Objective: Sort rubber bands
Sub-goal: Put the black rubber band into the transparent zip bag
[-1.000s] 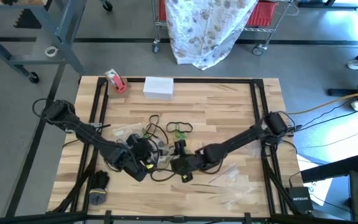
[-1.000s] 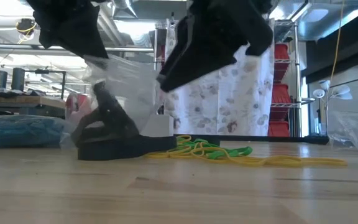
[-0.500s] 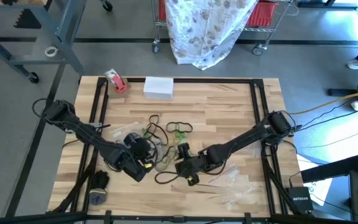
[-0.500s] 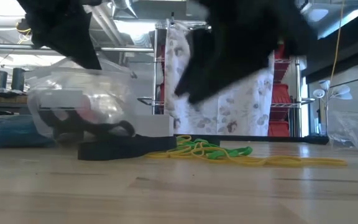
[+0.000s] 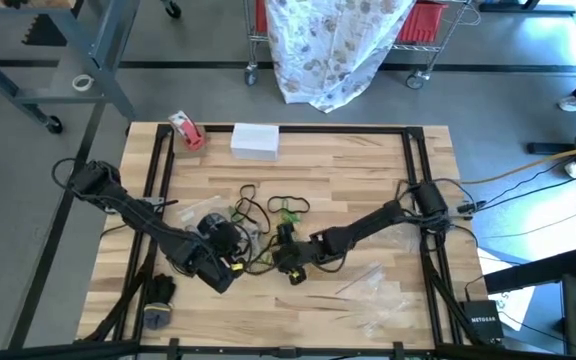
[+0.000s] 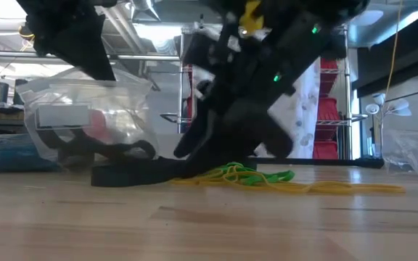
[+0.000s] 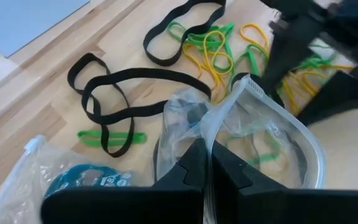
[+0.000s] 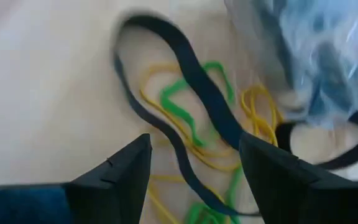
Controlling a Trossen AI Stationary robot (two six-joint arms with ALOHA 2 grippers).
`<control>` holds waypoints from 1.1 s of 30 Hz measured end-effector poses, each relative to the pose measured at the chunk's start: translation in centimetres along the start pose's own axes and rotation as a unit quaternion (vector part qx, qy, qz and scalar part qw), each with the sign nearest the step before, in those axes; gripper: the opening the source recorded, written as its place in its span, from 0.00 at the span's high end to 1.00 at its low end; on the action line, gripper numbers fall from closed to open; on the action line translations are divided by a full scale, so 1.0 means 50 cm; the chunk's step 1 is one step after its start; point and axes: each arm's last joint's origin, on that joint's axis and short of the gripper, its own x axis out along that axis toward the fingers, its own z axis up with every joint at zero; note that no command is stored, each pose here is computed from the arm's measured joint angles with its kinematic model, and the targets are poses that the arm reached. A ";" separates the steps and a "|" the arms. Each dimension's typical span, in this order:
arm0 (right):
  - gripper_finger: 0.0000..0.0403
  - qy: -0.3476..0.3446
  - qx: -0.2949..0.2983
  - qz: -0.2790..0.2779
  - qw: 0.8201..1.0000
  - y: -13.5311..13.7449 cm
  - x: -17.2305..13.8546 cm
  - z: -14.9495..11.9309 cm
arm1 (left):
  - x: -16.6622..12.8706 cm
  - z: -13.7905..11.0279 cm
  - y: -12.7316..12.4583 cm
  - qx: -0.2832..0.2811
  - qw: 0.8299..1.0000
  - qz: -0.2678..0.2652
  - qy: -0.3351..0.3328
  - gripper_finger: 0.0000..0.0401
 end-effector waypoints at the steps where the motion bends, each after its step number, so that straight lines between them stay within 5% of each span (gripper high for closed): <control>1: 0.41 0.003 0.002 -0.010 1.000 -0.004 0.004 -0.003 | 0.000 0.000 0.000 0.001 1.000 0.000 0.000 1.00; 10: 0.41 -0.011 -0.032 -0.031 0.999 -0.032 0.011 0.000 | 0.000 0.000 0.000 0.006 1.000 0.000 -0.001 1.00; 22: 0.42 -0.029 -0.013 0.022 0.999 -0.058 0.040 -0.015 | 0.000 0.000 -0.001 0.004 1.000 -0.002 -0.001 1.00; 33: 0.71 -0.022 0.012 0.071 0.997 -0.066 0.043 -0.023 | 0.000 0.001 -0.001 0.004 1.000 -0.002 -0.002 1.00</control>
